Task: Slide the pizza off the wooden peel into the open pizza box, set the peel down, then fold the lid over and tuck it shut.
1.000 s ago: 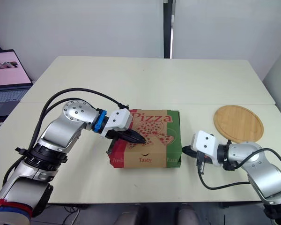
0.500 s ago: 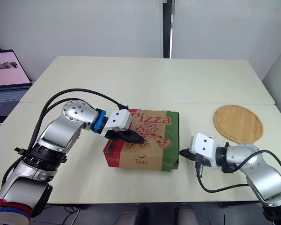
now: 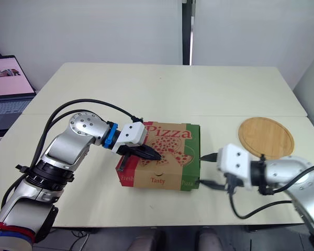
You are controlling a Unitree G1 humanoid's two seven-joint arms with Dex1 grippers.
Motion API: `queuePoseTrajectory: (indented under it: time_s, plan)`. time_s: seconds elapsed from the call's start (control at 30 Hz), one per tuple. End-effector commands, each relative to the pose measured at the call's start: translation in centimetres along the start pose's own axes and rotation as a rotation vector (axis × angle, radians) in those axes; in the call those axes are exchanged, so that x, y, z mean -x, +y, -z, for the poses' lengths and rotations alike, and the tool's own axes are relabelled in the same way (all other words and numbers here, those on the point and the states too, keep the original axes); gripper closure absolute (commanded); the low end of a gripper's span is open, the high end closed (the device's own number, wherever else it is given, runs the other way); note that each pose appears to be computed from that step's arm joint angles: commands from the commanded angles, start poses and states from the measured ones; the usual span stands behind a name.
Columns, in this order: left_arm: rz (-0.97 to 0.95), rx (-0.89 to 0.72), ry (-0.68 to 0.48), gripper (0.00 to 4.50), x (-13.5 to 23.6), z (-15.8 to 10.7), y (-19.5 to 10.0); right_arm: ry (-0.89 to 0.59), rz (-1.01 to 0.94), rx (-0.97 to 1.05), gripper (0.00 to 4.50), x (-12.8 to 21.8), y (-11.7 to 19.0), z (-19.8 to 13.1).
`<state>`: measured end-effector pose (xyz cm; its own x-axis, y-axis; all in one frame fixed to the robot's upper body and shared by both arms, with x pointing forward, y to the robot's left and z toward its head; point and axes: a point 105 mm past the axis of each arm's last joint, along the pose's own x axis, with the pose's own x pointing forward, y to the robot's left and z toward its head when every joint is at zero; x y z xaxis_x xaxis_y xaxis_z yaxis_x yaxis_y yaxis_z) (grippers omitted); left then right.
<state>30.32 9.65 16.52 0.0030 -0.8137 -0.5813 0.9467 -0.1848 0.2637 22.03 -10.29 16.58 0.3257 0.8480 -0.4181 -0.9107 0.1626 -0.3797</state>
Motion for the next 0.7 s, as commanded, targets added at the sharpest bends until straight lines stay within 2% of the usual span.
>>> queuePoseTrajectory:
  time_s: [0.03, 0.37, 0.57, 0.6, 0.7]
  plan:
    - [-0.007, -0.019, 0.001, 4.5, 0.4, -0.2, 0.0, 0.007, 0.029, 0.108, 1.12, -1.0, -0.1, -0.5]
    - [-0.014, -0.024, -0.008, 4.5, 0.4, -0.3, 0.3, 0.023, 0.08, 0.221, 1.12, -3.2, -1.4, -0.4]
    - [-0.022, -0.026, -0.008, 4.5, 0.5, -0.2, 0.4, -0.021, 0.05, 0.192, 1.12, -3.0, -0.6, -1.1]
    - [-0.022, -0.026, -0.008, 4.5, 0.5, -0.2, 0.4, -0.02, 0.045, 0.181, 0.72, -2.9, -0.5, -1.1]
    - [-0.023, -0.026, -0.009, 4.5, 0.6, -0.1, 0.4, -0.004, 0.028, 0.189, 0.02, -2.5, 0.1, -0.8]
